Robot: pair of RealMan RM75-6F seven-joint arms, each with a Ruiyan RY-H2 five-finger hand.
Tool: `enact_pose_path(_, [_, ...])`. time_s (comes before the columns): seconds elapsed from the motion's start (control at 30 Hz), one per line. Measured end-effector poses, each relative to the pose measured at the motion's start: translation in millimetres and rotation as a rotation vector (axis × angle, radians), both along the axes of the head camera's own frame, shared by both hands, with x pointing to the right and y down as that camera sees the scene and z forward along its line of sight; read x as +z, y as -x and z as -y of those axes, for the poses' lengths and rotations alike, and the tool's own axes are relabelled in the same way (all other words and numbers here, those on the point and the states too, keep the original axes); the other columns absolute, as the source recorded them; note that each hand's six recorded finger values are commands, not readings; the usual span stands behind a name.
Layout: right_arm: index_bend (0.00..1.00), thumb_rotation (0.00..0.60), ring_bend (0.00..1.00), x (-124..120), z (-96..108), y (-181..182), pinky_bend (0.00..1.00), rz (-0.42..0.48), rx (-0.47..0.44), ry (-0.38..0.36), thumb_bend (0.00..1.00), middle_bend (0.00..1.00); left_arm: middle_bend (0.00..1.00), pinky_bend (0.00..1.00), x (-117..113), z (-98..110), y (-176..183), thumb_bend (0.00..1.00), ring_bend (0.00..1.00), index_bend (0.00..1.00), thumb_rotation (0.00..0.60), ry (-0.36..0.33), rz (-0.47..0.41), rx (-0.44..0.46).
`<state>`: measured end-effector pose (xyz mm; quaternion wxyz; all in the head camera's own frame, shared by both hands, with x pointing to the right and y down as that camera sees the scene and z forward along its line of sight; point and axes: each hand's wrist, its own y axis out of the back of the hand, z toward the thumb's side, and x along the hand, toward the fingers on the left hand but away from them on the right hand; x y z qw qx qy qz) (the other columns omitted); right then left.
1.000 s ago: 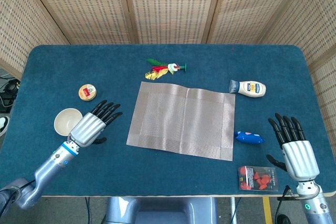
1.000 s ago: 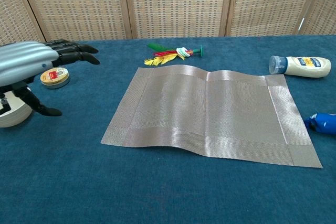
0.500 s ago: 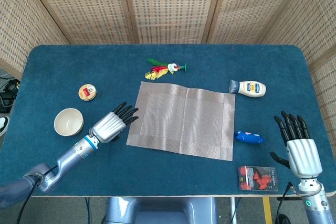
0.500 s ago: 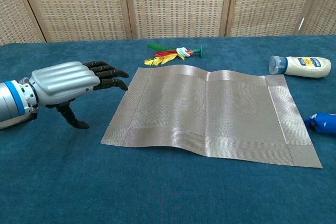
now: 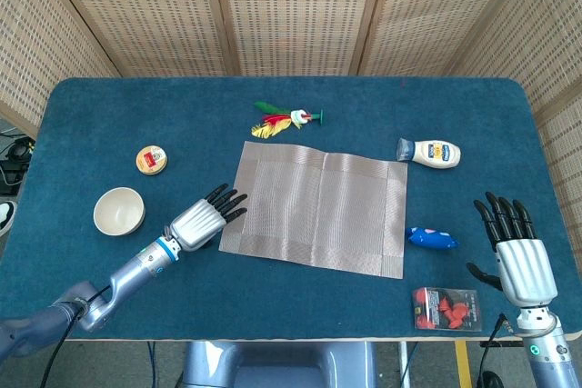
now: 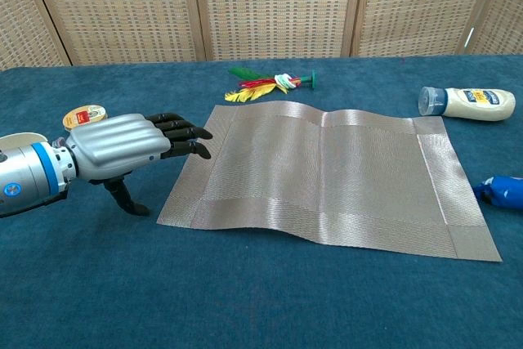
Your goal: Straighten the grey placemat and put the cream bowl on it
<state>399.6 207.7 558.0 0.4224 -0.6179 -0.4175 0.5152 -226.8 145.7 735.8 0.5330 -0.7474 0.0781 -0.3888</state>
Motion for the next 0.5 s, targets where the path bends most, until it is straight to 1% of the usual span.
enact_pose_path(0.27, [0.04,0.6,0.0,-3,-1,1,0.0,0.007,-0.004,-0.01,0.0,0.0,0.0,0.0,3,-2,-11,0.14,0.0,0.14,0.6,-0.008,0.001,0.011])
enact_pose_path(0.33, [0.04,0.6,0.0,-4,-1,2,0.0,0.009,-0.005,-0.012,0.0,0.0,0.0,0.0,5,-3,-14,0.18,0.0,0.14,0.6,-0.01,0.003,0.018])
enact_pose_path(0.4, [0.04,0.6,0.0,-5,-1,2,0.0,0.012,-0.005,-0.014,0.0,0.0,0.0,0.0,5,-5,-17,0.25,0.0,0.14,0.6,-0.012,0.001,0.02])
enact_pose_path(0.5, [0.04,0.6,0.0,-6,-2,2,0.0,0.015,-0.008,-0.017,0.0,0.0,0.0,0.0,4,-5,-21,0.32,0.0,0.15,0.6,-0.015,-0.009,0.022])
